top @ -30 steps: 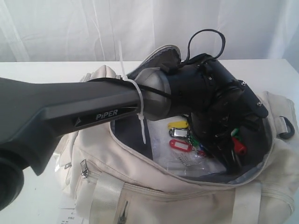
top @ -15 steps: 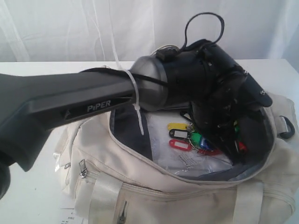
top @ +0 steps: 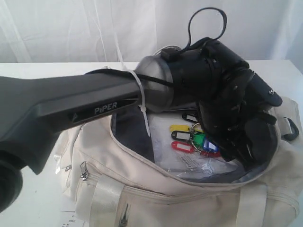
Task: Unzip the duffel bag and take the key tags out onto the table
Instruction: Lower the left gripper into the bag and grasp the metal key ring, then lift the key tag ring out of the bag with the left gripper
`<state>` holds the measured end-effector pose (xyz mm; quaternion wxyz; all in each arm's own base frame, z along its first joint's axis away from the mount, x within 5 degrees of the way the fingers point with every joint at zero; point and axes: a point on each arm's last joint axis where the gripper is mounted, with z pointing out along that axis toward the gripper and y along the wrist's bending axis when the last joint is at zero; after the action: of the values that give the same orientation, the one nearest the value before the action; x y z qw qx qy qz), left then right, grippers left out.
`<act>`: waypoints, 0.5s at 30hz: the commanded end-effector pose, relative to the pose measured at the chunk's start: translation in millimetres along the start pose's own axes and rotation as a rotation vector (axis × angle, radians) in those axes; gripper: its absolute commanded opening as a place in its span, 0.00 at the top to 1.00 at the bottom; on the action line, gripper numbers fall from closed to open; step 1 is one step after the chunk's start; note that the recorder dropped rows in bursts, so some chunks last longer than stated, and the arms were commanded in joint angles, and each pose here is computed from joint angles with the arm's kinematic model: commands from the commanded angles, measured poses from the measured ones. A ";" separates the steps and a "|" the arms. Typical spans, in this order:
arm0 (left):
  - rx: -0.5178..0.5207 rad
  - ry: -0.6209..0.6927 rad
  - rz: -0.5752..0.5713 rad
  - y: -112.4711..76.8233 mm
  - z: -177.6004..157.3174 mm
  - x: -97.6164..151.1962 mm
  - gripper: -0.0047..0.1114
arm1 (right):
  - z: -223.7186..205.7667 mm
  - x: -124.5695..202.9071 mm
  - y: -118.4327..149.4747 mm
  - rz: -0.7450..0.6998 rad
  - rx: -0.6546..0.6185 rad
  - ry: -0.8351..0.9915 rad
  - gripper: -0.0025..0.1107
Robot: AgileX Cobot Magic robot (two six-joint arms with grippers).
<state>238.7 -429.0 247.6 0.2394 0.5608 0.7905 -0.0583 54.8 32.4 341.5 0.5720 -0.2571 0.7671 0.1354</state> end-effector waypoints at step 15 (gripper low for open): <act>-0.013 0.284 0.012 0.1 28.6 21.7 0.96 | -0.3 0.1 -0.3 -0.001 0.003 -0.012 0.98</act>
<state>242.8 -432.5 223.3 0.1966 0.5687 0.7985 -0.0195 54.8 32.4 341.5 0.5720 -0.2571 0.7671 0.1354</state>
